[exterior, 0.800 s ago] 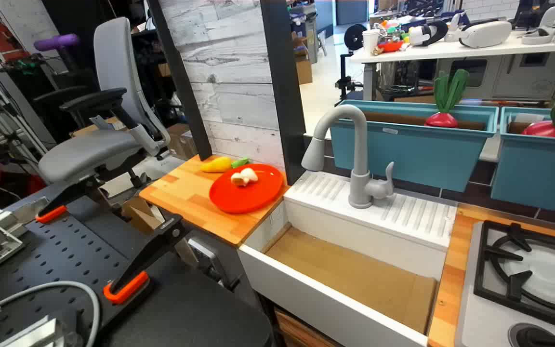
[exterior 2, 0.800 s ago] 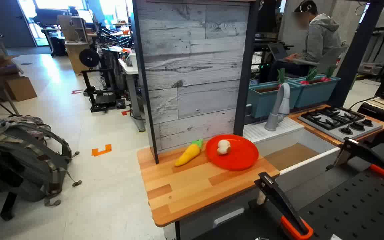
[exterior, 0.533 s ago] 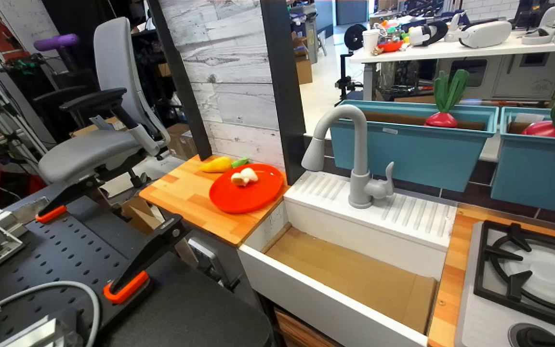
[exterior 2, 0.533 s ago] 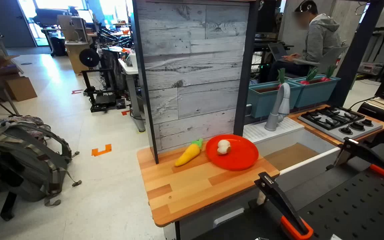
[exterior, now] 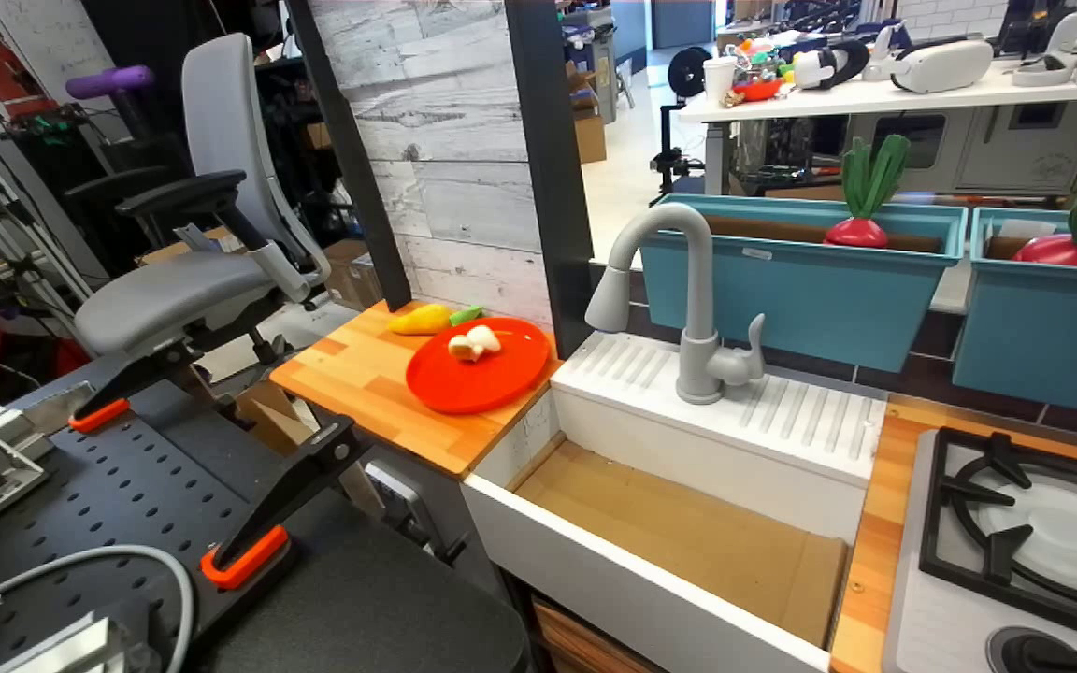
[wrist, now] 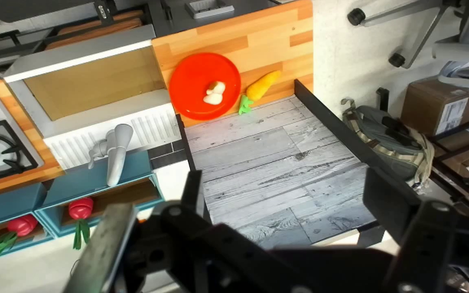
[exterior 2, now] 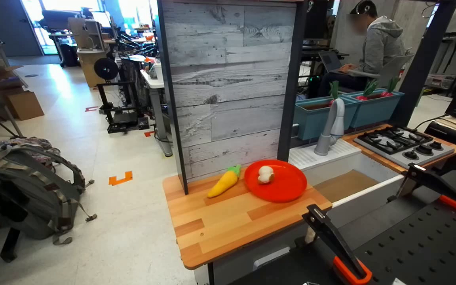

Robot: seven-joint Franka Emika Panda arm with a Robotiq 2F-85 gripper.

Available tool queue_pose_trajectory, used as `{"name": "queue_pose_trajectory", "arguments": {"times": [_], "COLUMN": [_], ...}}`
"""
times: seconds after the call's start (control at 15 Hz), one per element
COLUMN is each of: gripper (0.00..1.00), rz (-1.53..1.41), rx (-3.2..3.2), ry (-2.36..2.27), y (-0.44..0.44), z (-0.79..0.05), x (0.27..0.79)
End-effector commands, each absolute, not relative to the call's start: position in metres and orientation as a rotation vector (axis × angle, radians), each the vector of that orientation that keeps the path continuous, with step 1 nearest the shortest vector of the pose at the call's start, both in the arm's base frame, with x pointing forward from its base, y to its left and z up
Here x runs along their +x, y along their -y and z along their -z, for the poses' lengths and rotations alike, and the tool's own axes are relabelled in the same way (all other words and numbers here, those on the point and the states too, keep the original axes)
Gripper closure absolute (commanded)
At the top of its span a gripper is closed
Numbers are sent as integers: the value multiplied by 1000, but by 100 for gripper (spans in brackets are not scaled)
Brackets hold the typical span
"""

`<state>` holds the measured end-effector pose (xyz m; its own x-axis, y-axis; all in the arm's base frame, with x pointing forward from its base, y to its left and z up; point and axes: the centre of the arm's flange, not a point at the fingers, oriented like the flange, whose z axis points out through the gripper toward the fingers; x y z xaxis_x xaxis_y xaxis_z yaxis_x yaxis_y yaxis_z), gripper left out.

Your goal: Move the yellow object forward.

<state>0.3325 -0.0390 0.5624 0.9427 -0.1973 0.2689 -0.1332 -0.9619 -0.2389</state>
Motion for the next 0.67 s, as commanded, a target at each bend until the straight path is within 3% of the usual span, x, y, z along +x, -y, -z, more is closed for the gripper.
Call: {"name": "queue_pose_trajectory", "arguments": {"times": [0.0,0.6], "gripper": [0,0], "rz": [431,401], "rx": [-2880,-2852], "ry": [-248,-452], "y": [39,-39], "z": [-562,-454], "x": [333,373]}}
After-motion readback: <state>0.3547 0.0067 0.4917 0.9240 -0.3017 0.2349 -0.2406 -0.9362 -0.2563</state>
